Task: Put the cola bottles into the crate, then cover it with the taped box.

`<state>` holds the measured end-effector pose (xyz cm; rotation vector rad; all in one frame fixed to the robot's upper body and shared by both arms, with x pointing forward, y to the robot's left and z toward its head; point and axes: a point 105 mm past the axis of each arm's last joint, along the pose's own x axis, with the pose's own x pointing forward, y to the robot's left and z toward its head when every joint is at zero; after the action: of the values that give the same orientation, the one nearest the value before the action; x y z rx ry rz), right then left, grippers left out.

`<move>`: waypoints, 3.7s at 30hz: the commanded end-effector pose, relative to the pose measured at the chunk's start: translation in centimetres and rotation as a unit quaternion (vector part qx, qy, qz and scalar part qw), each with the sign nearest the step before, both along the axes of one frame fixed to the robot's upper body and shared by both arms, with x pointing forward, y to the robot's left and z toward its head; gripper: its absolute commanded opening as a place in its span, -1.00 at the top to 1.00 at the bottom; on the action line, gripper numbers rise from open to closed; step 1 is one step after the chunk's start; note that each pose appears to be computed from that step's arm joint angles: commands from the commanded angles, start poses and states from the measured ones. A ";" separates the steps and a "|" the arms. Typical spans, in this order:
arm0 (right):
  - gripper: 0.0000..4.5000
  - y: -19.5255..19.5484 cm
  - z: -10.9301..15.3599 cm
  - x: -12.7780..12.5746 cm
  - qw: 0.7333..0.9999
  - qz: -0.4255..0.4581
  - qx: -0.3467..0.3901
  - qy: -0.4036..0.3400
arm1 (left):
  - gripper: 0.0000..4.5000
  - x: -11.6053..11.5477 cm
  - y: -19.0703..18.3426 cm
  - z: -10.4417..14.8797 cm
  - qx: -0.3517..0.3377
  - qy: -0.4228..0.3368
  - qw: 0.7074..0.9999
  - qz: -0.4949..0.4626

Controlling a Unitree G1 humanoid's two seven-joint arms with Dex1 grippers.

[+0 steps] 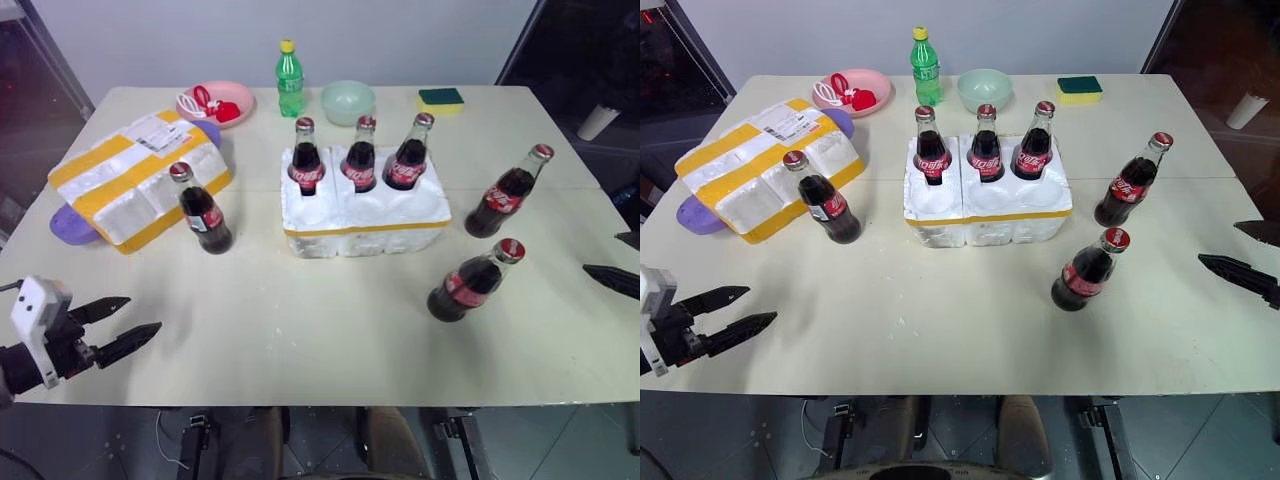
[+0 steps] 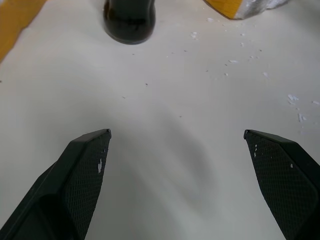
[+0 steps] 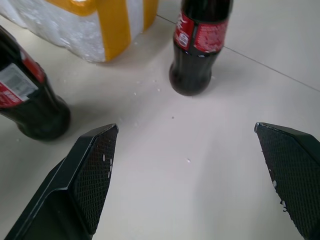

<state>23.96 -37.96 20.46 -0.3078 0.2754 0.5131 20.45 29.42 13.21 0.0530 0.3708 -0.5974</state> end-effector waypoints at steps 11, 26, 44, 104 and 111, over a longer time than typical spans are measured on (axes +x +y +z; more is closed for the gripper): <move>-1.00 -0.3 0.2 -0.2 1.000 -0.007 0.005 -0.023 | -0.98 1.6 0.7 0.7 0.019 -0.032 0.999 0.024; -1.00 9.1 11.9 -1.2 0.976 0.211 0.039 -0.032 | -0.98 8.0 -0.9 5.8 -0.034 -0.117 0.993 0.007; -1.00 18.2 12.9 -2.8 0.931 0.356 0.082 -0.025 | -0.98 16.7 -5.3 3.5 -0.013 -0.142 0.990 -0.024; -1.00 15.4 10.0 -1.4 0.971 0.181 0.133 -0.078 | -0.98 19.9 -21.6 7.1 0.009 -0.153 0.930 -0.333; -1.00 12.6 11.4 -2.3 0.978 0.134 0.122 -0.102 | -0.98 17.1 -18.8 13.4 -0.096 -0.165 0.917 -0.349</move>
<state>22.61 -24.41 30.03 -0.1188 0.0344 0.8081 38.73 9.52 22.38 0.1283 0.0574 -1.2858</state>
